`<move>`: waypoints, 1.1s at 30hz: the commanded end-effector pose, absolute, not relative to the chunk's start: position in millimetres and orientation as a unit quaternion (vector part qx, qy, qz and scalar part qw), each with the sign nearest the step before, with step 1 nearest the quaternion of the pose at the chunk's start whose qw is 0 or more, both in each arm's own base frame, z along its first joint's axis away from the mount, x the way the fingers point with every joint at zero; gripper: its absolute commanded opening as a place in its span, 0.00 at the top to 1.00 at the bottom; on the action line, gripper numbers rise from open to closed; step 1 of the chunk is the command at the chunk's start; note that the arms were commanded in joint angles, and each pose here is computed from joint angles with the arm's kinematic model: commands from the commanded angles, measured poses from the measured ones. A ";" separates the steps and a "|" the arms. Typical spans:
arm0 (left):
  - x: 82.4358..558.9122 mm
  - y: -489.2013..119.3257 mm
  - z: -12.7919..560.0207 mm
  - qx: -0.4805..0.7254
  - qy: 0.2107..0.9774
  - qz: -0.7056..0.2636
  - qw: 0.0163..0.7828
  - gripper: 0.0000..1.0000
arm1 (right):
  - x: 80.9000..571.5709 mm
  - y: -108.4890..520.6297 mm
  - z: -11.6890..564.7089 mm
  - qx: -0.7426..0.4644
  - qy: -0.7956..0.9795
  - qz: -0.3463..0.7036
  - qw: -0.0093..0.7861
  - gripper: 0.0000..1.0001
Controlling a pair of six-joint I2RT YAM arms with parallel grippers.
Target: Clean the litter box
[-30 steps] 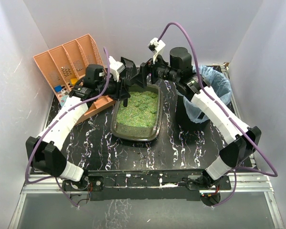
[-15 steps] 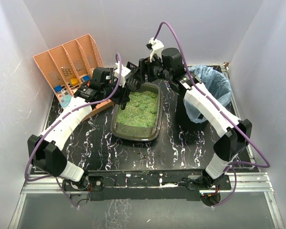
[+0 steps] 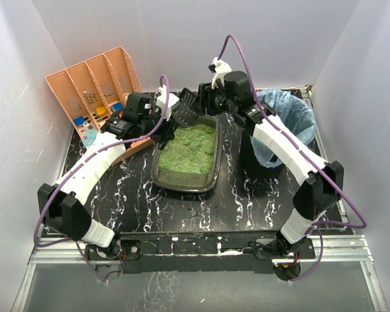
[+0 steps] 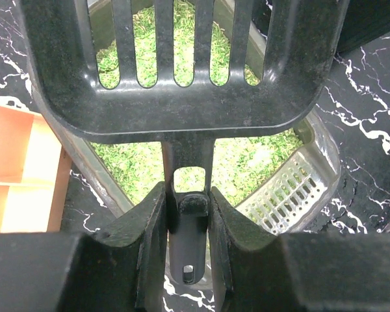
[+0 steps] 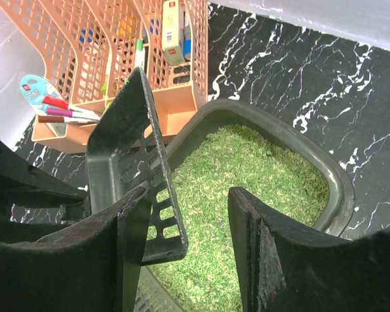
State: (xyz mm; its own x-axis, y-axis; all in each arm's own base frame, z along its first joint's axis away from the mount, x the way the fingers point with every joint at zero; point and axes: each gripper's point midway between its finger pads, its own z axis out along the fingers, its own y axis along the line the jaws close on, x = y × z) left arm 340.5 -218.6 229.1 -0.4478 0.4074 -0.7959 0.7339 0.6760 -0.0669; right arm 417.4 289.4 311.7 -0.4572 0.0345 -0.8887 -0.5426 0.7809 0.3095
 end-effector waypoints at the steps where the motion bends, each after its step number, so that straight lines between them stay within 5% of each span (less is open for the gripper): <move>1: 340.1 -221.4 273.7 0.362 0.791 -0.206 0.448 0.97 | 410.8 282.5 333.5 -0.151 0.781 0.307 0.522 0.46; 16: 335.8 -218.3 301.6 0.392 0.760 -0.194 0.481 0.97 | 401.4 266.8 278.7 -0.148 0.804 0.338 0.466 0.54; 33: 321.6 -217.9 319.9 0.415 0.735 -0.201 0.498 1.00 | 401.0 250.8 222.0 -0.153 0.838 0.305 0.426 0.46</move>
